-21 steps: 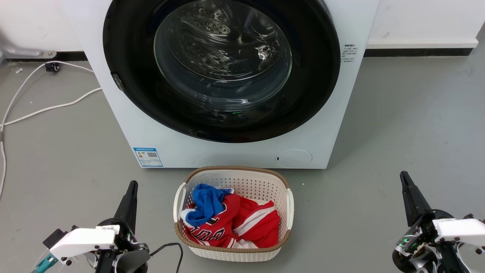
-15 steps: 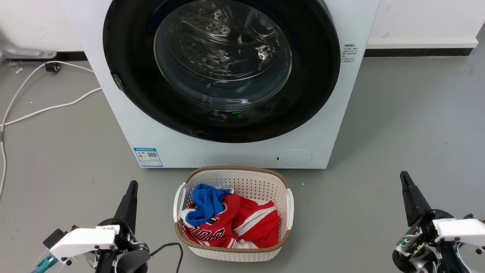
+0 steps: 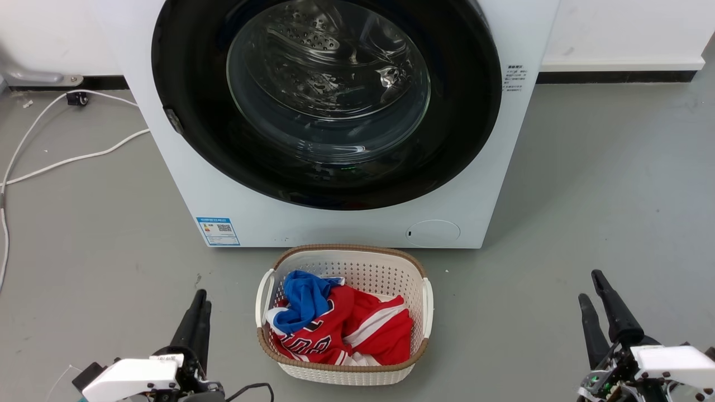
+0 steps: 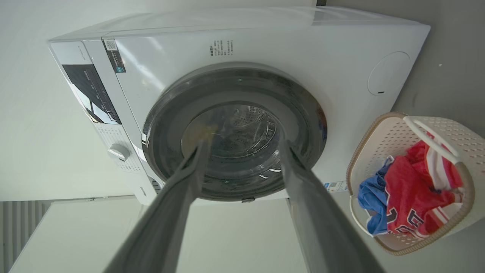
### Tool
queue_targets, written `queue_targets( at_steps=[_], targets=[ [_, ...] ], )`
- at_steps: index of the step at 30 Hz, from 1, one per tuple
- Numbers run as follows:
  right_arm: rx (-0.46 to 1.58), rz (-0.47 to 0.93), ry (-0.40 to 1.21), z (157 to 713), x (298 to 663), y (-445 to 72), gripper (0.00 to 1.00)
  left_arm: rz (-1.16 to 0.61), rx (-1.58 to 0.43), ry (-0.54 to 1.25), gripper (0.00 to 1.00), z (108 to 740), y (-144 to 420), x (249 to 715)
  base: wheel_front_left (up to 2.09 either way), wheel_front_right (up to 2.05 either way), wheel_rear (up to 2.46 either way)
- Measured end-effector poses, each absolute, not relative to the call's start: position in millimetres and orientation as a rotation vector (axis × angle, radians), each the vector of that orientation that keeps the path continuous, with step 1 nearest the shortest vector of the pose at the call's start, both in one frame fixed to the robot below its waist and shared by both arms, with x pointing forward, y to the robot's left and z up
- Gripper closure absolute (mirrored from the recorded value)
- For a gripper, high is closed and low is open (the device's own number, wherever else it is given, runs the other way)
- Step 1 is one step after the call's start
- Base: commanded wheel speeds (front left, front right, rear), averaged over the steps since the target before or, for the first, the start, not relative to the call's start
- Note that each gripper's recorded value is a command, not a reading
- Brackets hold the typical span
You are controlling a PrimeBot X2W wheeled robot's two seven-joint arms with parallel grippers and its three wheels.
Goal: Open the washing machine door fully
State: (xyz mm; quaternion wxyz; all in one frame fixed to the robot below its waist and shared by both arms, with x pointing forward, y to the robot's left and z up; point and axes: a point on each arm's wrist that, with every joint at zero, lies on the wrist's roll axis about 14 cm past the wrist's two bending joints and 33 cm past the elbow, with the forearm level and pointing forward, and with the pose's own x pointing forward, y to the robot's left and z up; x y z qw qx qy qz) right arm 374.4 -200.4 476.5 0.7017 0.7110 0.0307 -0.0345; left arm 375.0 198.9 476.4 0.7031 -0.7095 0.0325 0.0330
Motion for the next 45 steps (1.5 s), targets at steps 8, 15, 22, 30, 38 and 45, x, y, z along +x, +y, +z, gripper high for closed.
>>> queue_targets(
  at_steps=[8,15,22,30,38,45],
  targets=[
    [1.474,-0.102,0.047,477,372,-207,0.0,0.088,-1.501,0.047,0.0,480,203,375,0.0,0.0,0.0],
    [1.322,-0.085,0.017,488,373,-209,0.0,0.087,-1.358,0.03,0.0,489,205,378,0.0,0.0,0.0],
    [1.149,-0.047,-0.02,505,375,-206,0.0,0.078,-1.196,0.035,0.0,496,199,380,0.0,0.0,0.0],
    [0.936,-0.009,-0.041,516,374,-198,0.0,0.074,-1.018,0.042,0.0,499,192,379,0.0,0.0,0.0],
    [0.733,0.014,-0.058,522,369,-192,0.0,0.06,-0.83,0.033,0.0,503,184,378,0.0,0.0,0.0],
    [0.635,0.021,-0.081,528,367,-191,0.0,0.047,-0.729,0.011,0.0,508,181,376,0.0,0.0,0.0]
  ],
)
